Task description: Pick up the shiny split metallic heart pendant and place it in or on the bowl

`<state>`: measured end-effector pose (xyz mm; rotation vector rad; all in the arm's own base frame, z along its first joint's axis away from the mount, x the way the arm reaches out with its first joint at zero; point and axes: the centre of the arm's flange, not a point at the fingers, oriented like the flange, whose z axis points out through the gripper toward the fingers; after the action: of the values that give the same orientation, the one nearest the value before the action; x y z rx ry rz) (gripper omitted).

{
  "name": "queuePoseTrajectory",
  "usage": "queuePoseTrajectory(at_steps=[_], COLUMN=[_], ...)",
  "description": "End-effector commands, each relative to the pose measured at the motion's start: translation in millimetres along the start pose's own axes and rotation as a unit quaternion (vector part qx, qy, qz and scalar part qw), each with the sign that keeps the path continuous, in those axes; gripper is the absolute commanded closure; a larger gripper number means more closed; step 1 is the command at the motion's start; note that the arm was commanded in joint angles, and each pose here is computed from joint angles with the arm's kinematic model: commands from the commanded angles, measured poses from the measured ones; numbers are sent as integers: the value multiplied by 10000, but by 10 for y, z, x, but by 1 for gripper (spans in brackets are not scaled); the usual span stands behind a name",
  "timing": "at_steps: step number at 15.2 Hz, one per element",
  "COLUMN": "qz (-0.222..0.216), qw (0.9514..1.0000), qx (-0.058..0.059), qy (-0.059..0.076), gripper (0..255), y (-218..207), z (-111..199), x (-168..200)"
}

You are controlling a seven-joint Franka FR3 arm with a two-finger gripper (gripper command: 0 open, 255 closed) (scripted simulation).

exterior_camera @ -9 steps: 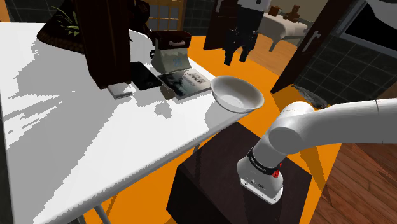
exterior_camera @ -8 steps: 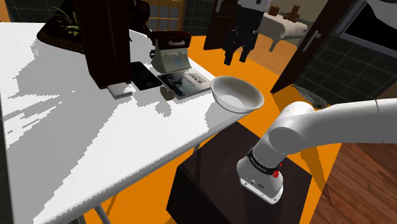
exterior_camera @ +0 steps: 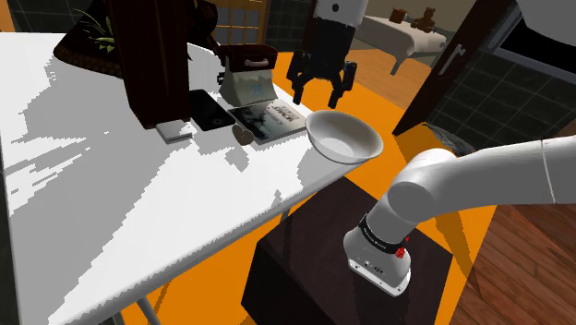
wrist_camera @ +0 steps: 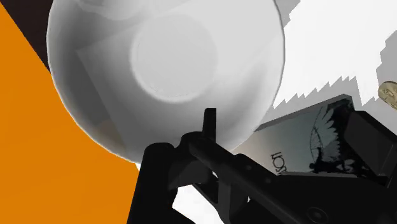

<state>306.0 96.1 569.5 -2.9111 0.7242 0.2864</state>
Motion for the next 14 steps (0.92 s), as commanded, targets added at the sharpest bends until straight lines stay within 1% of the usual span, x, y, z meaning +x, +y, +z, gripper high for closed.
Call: queuePoseTrajectory(at_steps=[1, 3, 5, 7, 8, 10, 11, 14], qz=[619, 1183, 1744, 2298, 2572, 3113, 3266, 3266], qw=[9978, 9921, 9827, 9698, 9620, 9437, 9379, 9379], qx=[167, 325, 481, 636, 712, 863, 906, 906], qy=[-142, -270, -397, -522, -584, -706, -741, -741], gripper=[0, 0, 0, 0, 0, 0, 0, 0], y=[-189, -385, -579, -769, -861, -1040, -1090, -1124], z=[123, 207, 287, 362, 397, 467, 486, 640], x=[-6, 23, 73, 143, 185, 283, 315, 302])
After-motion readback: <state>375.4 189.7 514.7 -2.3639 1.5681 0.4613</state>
